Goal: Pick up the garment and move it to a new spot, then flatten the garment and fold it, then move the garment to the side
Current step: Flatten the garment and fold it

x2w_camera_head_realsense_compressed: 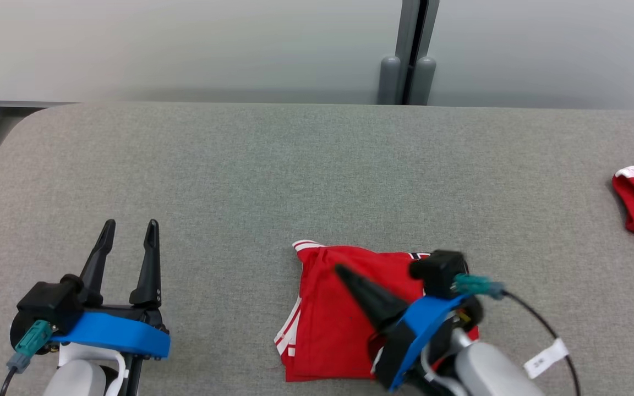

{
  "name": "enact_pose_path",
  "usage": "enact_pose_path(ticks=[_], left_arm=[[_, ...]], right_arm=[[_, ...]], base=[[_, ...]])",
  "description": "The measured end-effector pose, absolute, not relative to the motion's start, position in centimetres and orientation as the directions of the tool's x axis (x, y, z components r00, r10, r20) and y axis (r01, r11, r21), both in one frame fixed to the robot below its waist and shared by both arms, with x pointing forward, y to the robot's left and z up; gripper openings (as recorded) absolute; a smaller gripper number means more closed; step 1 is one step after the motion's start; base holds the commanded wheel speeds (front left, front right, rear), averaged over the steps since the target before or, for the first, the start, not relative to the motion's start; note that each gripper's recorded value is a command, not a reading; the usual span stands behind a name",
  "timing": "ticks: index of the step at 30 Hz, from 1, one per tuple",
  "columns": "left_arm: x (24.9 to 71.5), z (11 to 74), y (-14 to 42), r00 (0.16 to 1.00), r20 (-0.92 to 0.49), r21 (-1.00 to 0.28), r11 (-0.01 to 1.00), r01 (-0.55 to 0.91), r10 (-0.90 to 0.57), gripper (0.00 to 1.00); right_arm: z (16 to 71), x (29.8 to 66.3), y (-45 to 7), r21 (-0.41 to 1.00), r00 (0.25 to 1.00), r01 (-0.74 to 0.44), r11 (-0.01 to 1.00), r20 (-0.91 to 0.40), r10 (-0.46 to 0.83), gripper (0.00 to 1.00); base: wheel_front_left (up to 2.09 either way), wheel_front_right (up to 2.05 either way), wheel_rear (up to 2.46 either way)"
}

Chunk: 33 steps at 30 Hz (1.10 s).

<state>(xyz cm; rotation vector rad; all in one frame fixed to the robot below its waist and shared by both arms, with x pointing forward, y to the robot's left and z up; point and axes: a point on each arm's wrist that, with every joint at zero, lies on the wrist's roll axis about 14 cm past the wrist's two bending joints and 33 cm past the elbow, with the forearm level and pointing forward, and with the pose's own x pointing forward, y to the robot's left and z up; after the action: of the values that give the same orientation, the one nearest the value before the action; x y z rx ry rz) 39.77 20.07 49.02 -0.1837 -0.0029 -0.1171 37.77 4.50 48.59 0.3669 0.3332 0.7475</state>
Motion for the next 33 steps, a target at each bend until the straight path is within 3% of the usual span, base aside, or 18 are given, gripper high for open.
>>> enact_pose_path(ticks=[8,9,10,11,16,23,33], left_arm=[[39.3,49.7,19.9,0.993,0.034,-0.188,0.975,0.116,-0.112,1.0],[39.2,49.7,19.9,0.993,0.036,-0.186,0.976,0.116,-0.111,1.0],[39.1,49.7,19.9,0.993,0.036,-0.184,0.976,0.116,-0.111,1.0],[38.9,49.7,19.9,0.993,0.035,-0.185,0.976,0.115,-0.11,1.0],[38.3,49.7,19.9,0.994,0.037,-0.19,0.976,0.109,-0.104,1.0],[37.1,48.8,19.2,0.995,0.019,-0.217,0.971,0.104,-0.102,1.0],[35.1,48.2,19.1,0.996,0.007,-0.225,0.971,0.086,-0.087,1.0]], right_arm=[[49.0,42.3,-5.6,0.228,0.897,-0.383,0.895,-0.141,0.419,0.0],[49.2,42.2,-6.7,0.206,0.914,-0.357,0.911,-0.126,0.387,0.07],[49.3,42.1,-7.9,0.185,0.928,-0.329,0.926,-0.118,0.353,0.43],[49.4,42.0,-9.2,0.177,0.942,-0.296,0.939,-0.111,0.317,1.0],[51.1,40.4,-14.1,0.164,0.984,-0.171,0.972,-0.024,0.177,1.0],[52.8,38.3,-17.1,0.147,0.995,-0.097,0.984,0.048,0.091,1.0],[52.4,36.6,-18.8,0.127,0.999,-0.051,0.991,0.004,0.051,1.0]], base=[[0.0,0.0,0.0],[0.0,0.0,0.0],[0.0,0.0,0.0],[0.0,0.0,0.0],[0.0,0.0,0.0],[0.0,0.0,0.0],[0.0,0.0,0.0]])
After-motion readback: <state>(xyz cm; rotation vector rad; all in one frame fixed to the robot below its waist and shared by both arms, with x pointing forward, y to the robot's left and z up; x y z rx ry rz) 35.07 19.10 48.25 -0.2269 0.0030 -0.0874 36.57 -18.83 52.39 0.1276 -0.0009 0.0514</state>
